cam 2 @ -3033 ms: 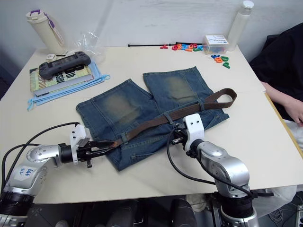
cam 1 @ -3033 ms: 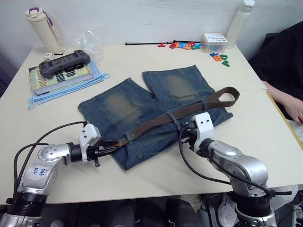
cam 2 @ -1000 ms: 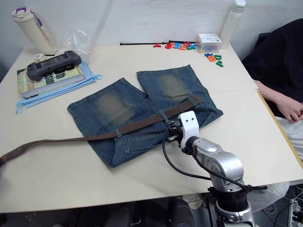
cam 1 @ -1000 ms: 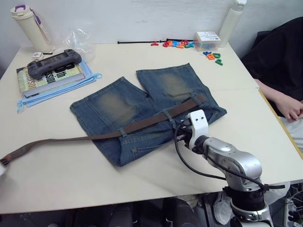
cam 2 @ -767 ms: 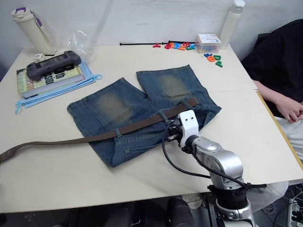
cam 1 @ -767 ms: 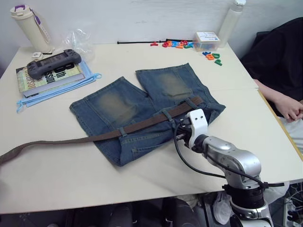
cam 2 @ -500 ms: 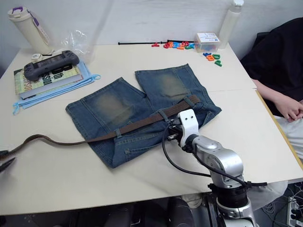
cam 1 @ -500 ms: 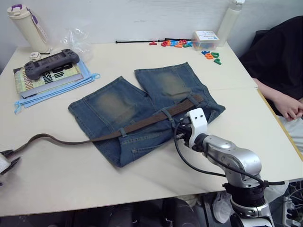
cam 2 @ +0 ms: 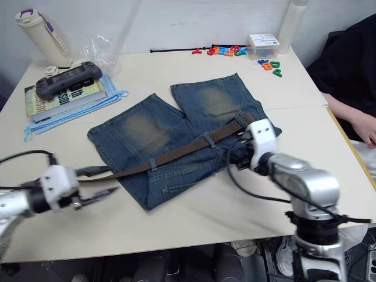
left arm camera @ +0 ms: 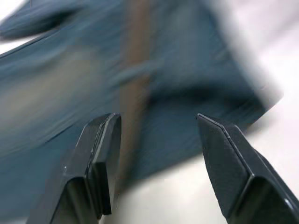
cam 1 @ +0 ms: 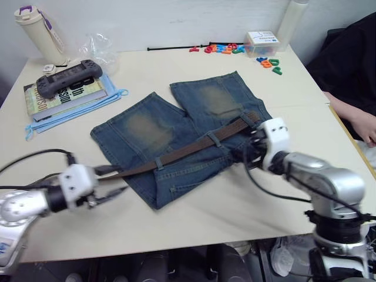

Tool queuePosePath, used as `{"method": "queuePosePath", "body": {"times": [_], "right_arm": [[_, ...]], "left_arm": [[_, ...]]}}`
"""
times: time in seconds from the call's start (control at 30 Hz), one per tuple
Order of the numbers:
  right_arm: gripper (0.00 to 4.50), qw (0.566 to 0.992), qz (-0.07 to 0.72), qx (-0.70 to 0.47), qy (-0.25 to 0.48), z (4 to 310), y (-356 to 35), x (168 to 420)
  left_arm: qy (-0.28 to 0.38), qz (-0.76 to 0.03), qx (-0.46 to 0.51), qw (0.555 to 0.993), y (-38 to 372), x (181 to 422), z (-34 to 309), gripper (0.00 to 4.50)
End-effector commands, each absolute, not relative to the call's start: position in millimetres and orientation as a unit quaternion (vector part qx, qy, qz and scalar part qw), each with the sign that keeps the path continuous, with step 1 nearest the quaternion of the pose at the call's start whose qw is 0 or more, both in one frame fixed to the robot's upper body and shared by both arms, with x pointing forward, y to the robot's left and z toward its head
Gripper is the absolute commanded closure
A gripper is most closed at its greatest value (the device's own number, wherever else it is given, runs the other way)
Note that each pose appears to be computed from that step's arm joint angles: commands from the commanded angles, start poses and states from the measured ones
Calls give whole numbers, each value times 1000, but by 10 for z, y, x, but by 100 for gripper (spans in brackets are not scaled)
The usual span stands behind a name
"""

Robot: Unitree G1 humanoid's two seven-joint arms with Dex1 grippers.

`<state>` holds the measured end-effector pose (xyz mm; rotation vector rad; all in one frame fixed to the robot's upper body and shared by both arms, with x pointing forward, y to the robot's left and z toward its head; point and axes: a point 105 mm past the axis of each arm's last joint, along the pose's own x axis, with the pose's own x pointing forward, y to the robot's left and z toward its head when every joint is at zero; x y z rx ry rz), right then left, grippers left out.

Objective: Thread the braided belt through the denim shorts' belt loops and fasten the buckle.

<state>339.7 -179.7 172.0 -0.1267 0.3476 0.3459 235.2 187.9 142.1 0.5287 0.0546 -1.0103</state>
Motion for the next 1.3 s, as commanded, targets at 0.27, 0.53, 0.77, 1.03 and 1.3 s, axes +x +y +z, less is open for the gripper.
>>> {"method": "queuePosePath", "body": {"times": [0.27, 0.53, 0.77, 1.03, 1.3], "right_arm": [[13, 939, 157, -281, 118, 1872, -2143, 3460], [13, 815, 226, -530, 66, 1559, -2103, 3450], [4, 778, 246, -576, 55, 1262, -2030, 3585], [237, 772, 263, -577, 43, 1171, -1906, 3665], [443, 788, 332, -514, 63, 1070, -1654, 3452]], "left_arm": [[22, -549, 310, 776, 1380, 2399, 1127, 162], [19, -554, 334, 762, 1232, 2486, 1022, 162], [20, -550, 362, 753, 1172, 2559, 970, 188], [27, -544, 371, 752, 1204, 2600, 947, 450], [48, -521, 413, 745, 1522, 2671, 894, 450]]}}
